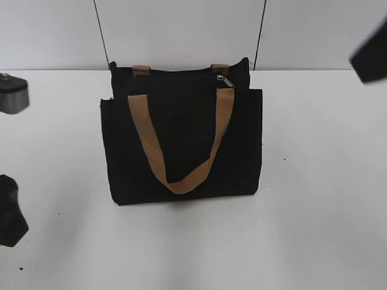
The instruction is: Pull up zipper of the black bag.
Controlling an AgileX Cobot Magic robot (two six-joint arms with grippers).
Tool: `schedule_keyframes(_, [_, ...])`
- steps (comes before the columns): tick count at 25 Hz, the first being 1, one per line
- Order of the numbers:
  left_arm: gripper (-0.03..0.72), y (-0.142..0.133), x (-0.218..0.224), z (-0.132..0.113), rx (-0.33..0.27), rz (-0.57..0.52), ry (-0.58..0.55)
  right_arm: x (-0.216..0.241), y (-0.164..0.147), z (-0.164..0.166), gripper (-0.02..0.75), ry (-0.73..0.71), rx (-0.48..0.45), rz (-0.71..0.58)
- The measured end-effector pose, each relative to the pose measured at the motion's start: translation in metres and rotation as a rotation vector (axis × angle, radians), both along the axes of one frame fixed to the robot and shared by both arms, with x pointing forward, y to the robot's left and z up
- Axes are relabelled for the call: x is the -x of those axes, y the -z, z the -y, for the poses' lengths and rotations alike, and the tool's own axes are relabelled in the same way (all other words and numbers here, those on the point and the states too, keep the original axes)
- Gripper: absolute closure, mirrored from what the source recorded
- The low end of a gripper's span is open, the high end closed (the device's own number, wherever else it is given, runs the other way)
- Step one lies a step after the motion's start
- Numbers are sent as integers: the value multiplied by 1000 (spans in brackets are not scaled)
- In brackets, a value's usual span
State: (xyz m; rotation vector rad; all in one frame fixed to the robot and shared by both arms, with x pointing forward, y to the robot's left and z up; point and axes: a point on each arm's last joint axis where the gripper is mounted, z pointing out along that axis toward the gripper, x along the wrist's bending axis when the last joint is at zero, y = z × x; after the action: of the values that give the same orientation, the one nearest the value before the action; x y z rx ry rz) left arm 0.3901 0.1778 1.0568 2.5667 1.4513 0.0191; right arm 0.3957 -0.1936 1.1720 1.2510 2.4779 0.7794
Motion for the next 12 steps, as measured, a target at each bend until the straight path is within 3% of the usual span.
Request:
schedule_keyframes(7, [230,-30,46,-36,151,219,19,90,65,57,181,5,-15,13])
schedule_keyframes(9, [230,-30,63,-50,194,277,21,107,84,67,181,16,-29,19])
schedule_keyframes(12, [230,-18,81,-63,204,315,62,126,105,79,181,24,-54,44])
